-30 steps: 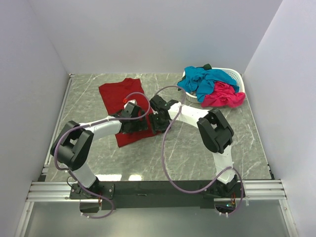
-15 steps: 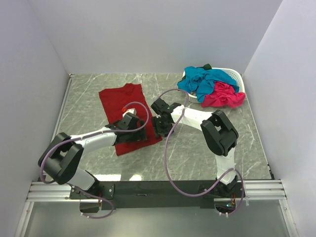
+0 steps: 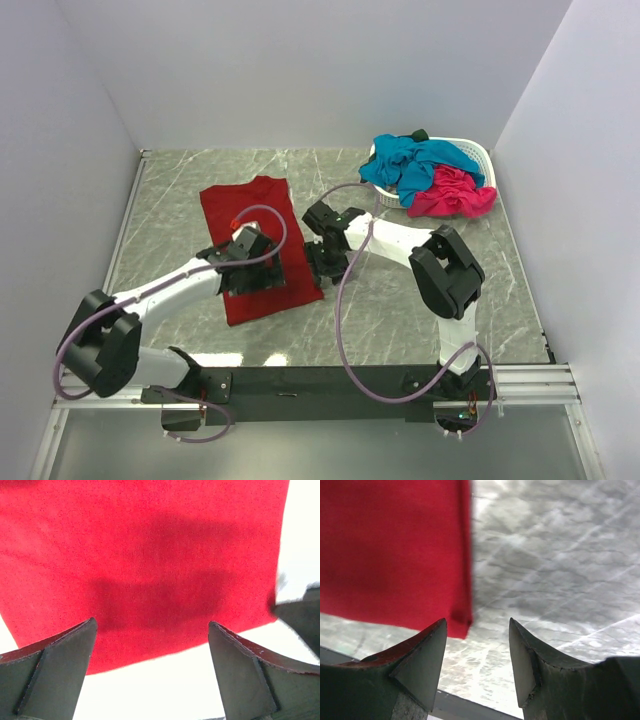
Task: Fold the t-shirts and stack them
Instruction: Fold the tshirt
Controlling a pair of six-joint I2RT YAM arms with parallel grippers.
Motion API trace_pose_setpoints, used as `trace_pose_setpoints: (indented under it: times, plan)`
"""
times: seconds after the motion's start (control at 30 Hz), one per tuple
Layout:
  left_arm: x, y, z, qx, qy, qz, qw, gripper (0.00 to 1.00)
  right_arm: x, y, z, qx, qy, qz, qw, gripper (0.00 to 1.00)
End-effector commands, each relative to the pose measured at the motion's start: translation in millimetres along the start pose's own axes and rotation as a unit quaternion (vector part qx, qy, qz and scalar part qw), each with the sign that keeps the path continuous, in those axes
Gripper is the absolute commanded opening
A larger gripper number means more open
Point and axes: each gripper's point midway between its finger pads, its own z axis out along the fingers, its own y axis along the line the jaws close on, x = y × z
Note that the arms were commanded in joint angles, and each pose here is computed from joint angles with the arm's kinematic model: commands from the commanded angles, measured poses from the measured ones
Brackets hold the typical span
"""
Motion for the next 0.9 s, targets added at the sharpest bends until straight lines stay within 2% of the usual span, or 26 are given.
trace_pose_setpoints:
  times: [0.0,0.23,0.43,0.6,0.87]
  plan:
    - [-36,1,2,-0.018,-0.034,-0.013,0.999,0.99,-11,24,-30,-0.034,-0.028,-0.02,0.999,0.59]
    - [-90,-1,24,-0.029,-0.068,-0.023,0.997,0.99,0,29,-22,-0.042,-0.013,-0.023,0.999,0.59]
    - [-129,0,39,-0.048,-0.079,0.003,0.996,0.99,8,33,-19,-0.044,-0.003,-0.03,0.999,0.59]
    - [-132,19,58,-0.075,-0.059,0.004,0.995,0.99,12,34,-18,-0.041,0.002,-0.034,0.999,0.58]
    - [-141,28,53,-0.077,-0.069,0.003,0.995,0.99,17,34,-4,-0.042,0.019,-0.027,0.999,0.58]
